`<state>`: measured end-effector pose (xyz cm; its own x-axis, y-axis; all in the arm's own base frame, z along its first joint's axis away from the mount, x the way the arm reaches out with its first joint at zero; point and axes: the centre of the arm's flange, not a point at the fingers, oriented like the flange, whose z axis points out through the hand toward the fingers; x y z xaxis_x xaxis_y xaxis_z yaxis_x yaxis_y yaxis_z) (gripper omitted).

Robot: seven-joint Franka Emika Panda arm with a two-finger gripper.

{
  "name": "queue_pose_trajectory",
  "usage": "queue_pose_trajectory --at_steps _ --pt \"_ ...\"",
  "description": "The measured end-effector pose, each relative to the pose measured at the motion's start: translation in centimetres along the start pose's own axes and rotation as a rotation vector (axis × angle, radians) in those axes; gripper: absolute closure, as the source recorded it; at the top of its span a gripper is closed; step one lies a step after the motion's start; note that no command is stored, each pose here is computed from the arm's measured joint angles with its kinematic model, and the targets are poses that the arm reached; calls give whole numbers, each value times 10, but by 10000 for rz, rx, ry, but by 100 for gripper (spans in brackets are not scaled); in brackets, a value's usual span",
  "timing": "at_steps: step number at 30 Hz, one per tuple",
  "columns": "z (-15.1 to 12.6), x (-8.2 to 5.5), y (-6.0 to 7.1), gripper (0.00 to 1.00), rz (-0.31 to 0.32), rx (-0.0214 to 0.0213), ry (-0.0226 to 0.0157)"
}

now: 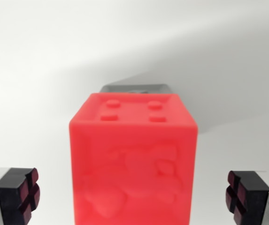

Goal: Destack cube

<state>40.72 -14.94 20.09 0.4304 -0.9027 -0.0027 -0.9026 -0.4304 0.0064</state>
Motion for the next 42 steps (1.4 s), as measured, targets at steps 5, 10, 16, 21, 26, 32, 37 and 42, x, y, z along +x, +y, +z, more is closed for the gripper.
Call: queue_pose_trajectory --at_steps 5,10,16,21,26,32,37,42 --pt "16 -1 0 0 -11 -7 -6" --pt "26 -1 0 0 -16 5 4" --pt "32 -1 0 0 -23 7 7" --pt "32 -1 0 100 -25 16 13" --pt "32 -1 0 100 -26 18 13" --pt "32 -1 0 100 -26 18 14" --pt "32 -1 0 100 -28 20 15" --pt "32 -1 0 100 -28 20 15"
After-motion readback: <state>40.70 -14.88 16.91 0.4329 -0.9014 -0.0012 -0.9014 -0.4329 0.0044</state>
